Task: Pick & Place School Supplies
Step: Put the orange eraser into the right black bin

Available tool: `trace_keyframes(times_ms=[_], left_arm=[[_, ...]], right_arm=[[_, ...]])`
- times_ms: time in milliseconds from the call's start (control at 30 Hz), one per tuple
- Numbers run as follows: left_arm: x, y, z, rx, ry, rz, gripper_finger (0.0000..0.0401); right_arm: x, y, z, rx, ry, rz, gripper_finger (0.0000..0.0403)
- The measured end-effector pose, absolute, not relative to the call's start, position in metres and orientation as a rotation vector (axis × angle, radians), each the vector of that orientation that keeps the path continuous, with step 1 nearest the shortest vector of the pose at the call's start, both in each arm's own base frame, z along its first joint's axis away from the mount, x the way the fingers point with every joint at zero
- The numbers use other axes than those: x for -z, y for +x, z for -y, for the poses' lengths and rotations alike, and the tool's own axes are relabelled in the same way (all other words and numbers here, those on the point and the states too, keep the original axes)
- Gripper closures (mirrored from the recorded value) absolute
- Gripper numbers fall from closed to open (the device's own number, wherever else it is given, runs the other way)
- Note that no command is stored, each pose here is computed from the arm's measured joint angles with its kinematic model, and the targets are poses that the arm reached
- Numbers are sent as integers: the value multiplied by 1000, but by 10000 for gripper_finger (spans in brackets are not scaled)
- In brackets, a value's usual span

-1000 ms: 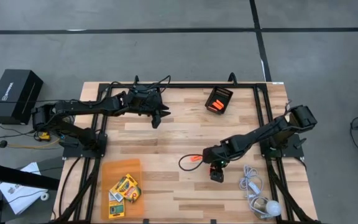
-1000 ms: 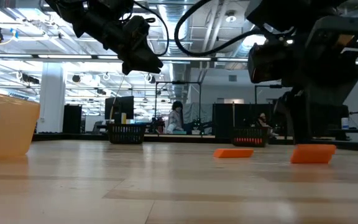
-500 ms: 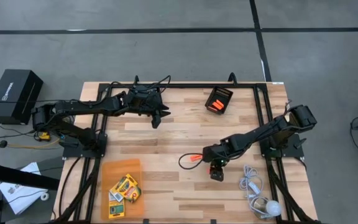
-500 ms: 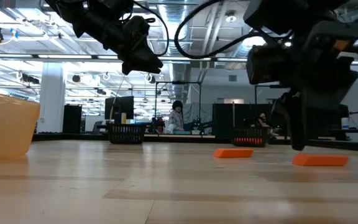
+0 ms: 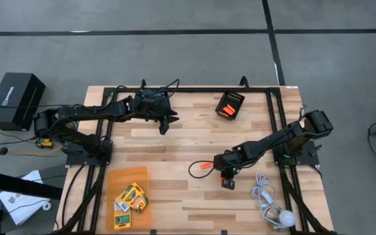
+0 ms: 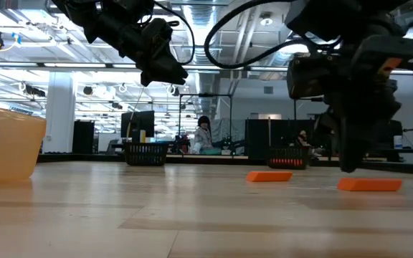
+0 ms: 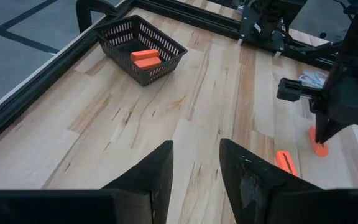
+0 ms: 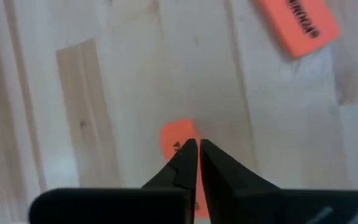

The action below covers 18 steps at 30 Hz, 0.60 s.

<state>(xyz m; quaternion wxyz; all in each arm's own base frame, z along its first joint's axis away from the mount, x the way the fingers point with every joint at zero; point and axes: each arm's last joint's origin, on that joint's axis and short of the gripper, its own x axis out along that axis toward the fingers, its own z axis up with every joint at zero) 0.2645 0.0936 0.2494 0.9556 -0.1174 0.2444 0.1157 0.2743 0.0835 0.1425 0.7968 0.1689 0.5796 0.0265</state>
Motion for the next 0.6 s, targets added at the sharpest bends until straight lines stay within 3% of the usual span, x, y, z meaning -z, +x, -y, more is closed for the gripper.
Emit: trace_keyframes(times_ms=[600], left_arm=[[-248, 264, -94, -235, -238, -497, 275]], right_arm=[[-142, 277, -89, -149, 389, -1236, 403]])
